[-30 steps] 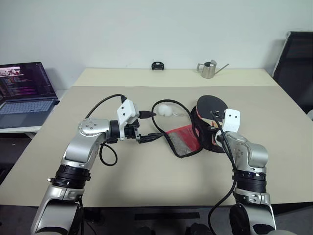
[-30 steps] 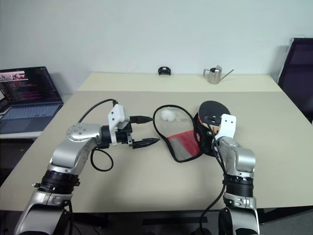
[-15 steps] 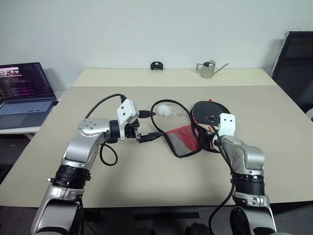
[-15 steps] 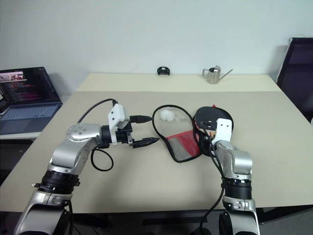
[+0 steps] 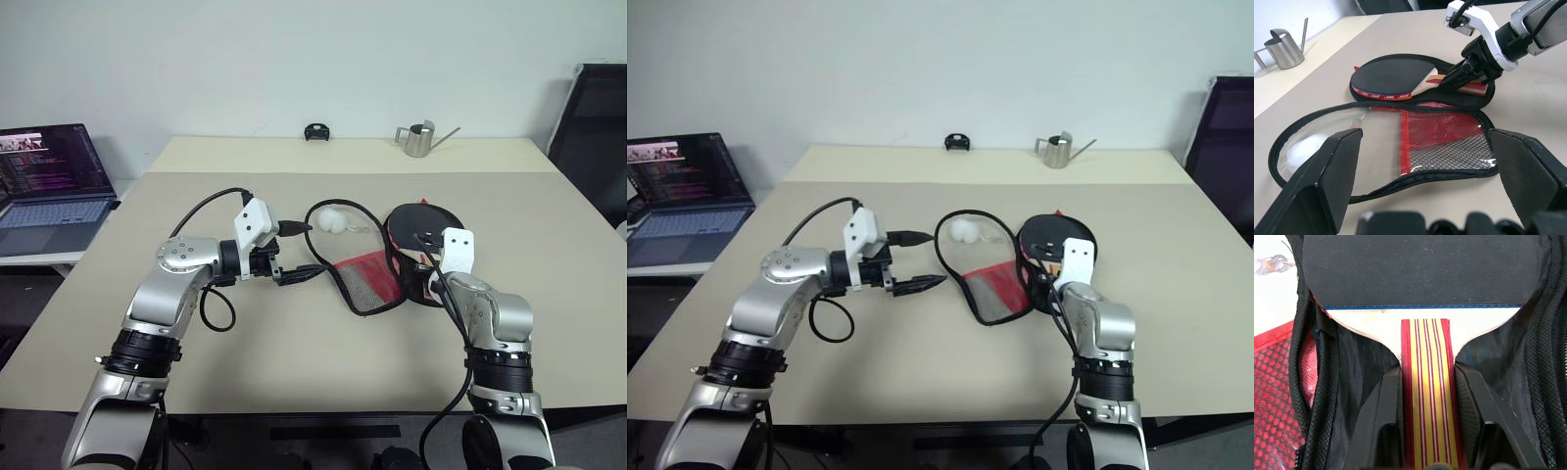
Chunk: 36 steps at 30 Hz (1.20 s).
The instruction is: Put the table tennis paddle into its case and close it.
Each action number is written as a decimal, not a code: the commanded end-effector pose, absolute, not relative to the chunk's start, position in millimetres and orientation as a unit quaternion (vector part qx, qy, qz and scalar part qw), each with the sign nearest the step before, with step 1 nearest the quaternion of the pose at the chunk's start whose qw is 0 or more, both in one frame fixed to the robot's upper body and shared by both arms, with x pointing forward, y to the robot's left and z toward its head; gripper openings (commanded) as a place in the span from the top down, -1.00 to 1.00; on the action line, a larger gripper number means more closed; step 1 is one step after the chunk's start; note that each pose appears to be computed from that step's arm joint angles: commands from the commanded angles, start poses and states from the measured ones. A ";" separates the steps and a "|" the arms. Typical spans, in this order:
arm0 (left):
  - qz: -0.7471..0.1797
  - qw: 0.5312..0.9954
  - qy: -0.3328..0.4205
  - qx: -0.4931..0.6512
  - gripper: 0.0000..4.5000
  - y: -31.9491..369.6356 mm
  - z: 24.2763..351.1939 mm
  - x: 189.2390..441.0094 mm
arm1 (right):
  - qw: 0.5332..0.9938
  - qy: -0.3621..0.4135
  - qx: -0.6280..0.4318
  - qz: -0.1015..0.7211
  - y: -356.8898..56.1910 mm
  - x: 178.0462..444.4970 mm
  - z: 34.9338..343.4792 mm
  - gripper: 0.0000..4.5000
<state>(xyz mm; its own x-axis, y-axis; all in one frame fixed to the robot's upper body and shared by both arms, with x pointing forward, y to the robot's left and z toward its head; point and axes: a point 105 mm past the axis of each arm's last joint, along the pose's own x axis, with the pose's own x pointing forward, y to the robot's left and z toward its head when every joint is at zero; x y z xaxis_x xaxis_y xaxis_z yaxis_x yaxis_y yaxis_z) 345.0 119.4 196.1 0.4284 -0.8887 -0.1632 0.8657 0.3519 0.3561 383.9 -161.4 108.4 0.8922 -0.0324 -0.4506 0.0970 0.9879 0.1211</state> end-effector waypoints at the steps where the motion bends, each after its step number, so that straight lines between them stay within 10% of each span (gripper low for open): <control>1: -0.532 0.819 -0.056 0.208 -1.00 119.5 208.8 341.7 | 0.974 0.205 0.078 -0.060 -175.4 383.3 117.0 0.21; 10: -0.529 0.821 -0.055 0.209 -1.00 120.6 208.4 342.1 | 0.982 0.168 0.076 -0.044 -168.4 382.1 135.2 -0.99; 36: -0.463 0.862 0.021 0.207 -1.00 152.5 165.0 367.1 | 0.907 0.037 -0.061 0.415 -154.5 300.4 244.8 -0.99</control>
<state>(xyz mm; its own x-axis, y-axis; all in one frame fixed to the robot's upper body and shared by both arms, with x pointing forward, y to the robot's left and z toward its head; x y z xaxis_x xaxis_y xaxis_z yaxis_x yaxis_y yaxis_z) 363.1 151.7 151.9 0.5504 -0.7947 -0.2558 0.8282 0.4810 0.2876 314.3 -160.8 227.8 0.7146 0.6831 -0.1505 -0.6956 0.7166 -0.0501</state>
